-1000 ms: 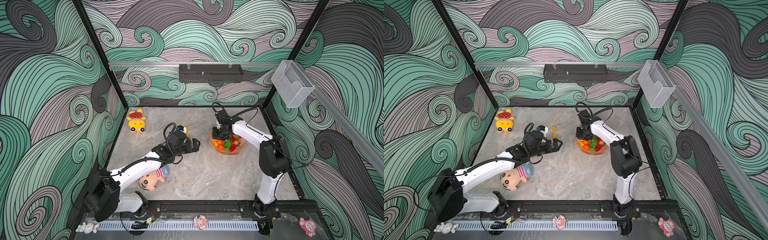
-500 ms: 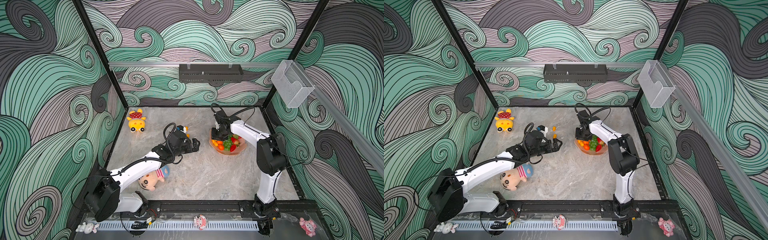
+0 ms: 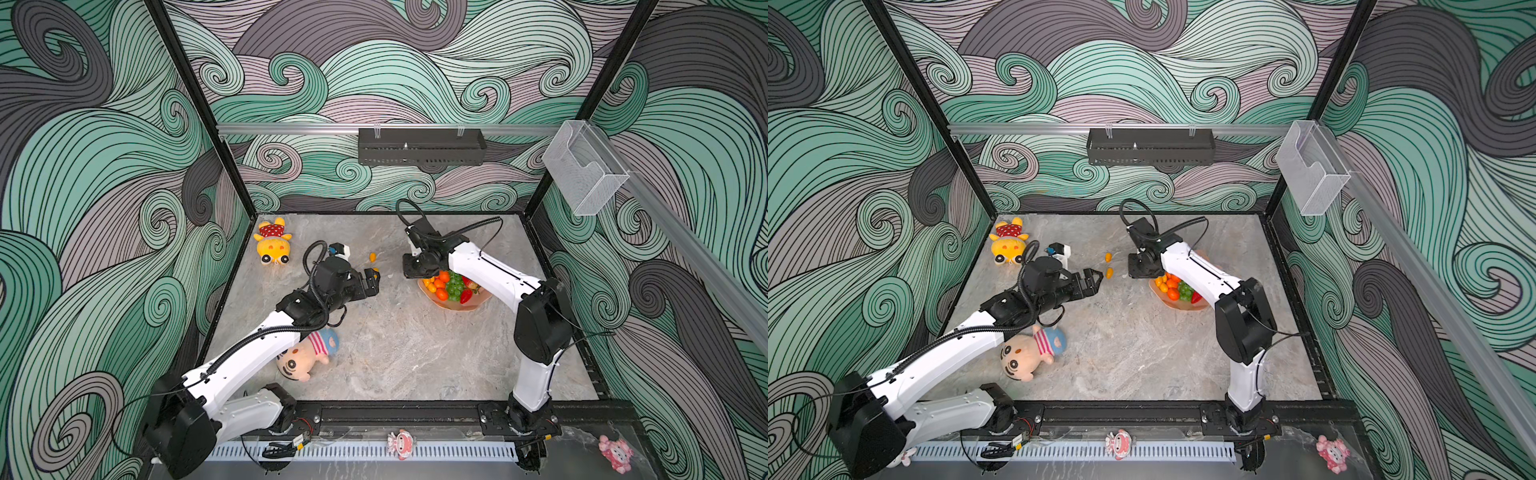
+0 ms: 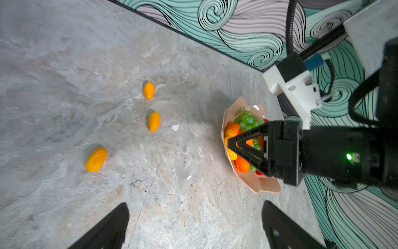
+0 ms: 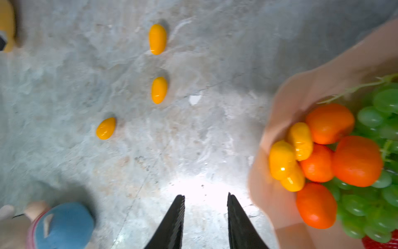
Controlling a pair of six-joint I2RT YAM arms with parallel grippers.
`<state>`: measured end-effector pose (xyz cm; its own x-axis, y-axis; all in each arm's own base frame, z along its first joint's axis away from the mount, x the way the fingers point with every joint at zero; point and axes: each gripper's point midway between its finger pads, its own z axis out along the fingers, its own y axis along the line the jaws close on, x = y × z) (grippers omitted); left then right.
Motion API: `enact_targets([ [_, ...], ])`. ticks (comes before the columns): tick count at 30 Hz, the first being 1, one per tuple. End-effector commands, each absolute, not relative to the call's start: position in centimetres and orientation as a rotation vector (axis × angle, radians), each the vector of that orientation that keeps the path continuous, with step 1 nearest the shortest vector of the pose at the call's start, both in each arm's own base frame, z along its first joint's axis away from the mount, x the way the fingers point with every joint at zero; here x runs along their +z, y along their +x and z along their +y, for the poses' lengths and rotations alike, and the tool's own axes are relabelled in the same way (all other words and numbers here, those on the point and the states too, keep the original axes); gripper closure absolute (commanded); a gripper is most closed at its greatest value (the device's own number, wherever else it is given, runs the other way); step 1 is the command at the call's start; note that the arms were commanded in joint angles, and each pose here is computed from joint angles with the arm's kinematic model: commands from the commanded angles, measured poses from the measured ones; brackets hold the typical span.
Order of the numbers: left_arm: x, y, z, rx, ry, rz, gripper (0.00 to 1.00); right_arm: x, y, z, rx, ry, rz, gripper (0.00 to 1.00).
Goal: Arrange fruit in a fruit bowl
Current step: Place the fruit in the fruit bowl, then pick up the fruit from the center of the table.
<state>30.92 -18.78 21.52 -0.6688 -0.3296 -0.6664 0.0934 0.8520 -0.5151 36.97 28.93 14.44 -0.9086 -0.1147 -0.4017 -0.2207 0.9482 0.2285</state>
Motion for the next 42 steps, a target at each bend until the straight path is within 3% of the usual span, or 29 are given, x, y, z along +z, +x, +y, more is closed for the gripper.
enact_targets([
  [1,20.7,30.5,-16.3,-0.625,-0.193,2.256,0.01,14.3,37.0,31.4,0.363,-0.258,2.714,0.65],
  [19,19.4,30.5,-7.4,-0.619,-0.488,2.263,0.01,10.0,36.1,44.3,0.392,-0.429,2.782,0.60],
  [32,19.0,30.0,-4.2,-0.647,-0.598,2.241,0.01,6.3,36.8,45.9,0.396,-0.326,2.839,0.49],
  [42,19.1,30.0,-4.0,-0.656,-0.603,2.237,0.01,4.6,36.7,46.5,0.420,-0.306,2.873,0.48],
])
